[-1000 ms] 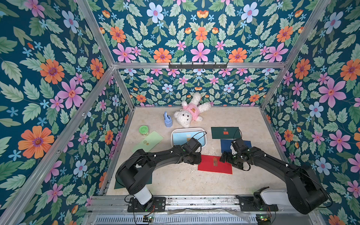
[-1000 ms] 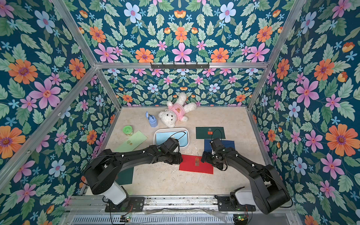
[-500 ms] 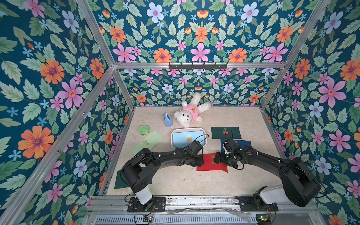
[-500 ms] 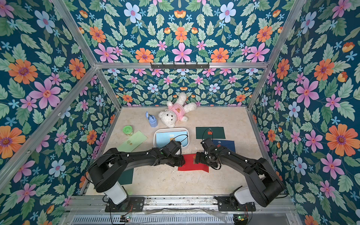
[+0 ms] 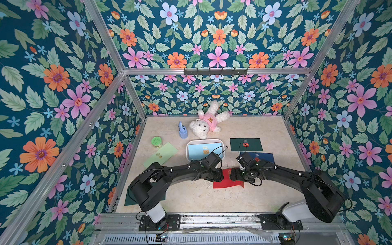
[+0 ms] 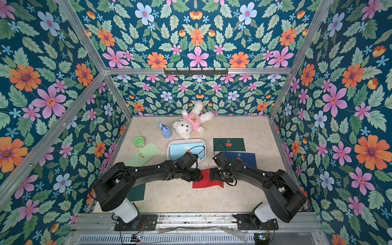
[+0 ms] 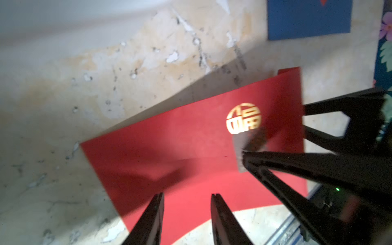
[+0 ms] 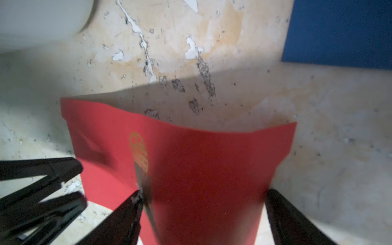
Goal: Put the sealed envelopes into the storage box
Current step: Move the envelope to the center of the board.
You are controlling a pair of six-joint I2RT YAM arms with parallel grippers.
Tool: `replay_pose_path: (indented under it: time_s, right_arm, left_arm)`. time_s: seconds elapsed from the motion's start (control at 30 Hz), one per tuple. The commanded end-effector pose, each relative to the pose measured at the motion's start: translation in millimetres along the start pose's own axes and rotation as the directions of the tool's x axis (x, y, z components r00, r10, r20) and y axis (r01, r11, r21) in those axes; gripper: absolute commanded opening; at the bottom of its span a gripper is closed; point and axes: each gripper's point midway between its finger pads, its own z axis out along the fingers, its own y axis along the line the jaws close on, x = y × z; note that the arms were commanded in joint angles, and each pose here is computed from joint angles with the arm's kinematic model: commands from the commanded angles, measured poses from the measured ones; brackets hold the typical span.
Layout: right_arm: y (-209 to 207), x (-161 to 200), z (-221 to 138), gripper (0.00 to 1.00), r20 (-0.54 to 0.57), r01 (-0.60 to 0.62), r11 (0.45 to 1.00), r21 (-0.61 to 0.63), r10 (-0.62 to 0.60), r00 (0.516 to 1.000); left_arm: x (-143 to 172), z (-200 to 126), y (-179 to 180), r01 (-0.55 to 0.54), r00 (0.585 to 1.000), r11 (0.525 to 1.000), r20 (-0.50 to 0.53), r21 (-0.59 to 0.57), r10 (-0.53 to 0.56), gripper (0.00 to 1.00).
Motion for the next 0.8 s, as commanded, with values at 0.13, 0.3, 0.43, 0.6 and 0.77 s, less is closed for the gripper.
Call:
replay_pose_path:
  time_s: [0.13, 0.3, 0.43, 0.6, 0.77]
  right_arm:
    - [-18.9, 26.7, -1.0, 0.88, -0.100, 0.077, 0.995, 0.058, -0.071, 0.992]
    - [-16.7, 18.5, -0.1, 0.93, -0.074, 0.053, 0.997, 0.064, -0.048, 0.996]
    - [-3.2, 1.2, -5.9, 0.99, -0.013, 0.023, 1.000, 0.015, -0.023, 1.000]
    - [-2.8, -19.2, -11.4, 0.99, 0.058, -0.019, 1.000, 0.016, 0.018, 0.998]
    - [-3.5, -31.5, -18.1, 0.99, 0.090, -0.031, 0.999, -0.006, 0.032, 0.995]
  left_arm:
    - [-29.7, -16.6, -5.0, -0.181, 0.983, 0.982, -0.012, 0.056, 0.182, 0.44]
    - [-39.9, -27.8, 8.9, -0.148, 0.989, 0.989, -0.011, 0.002, 0.148, 0.43]
    - [-30.5, -47.3, 38.0, -0.052, 0.999, 0.987, 0.001, -0.149, 0.053, 0.45]
    - [12.8, -58.8, 73.2, 0.055, 0.998, 0.965, -0.022, -0.257, -0.063, 0.45]
    - [24.3, -52.7, 86.6, 0.079, 0.997, 0.950, 0.030, -0.301, -0.073, 0.45]
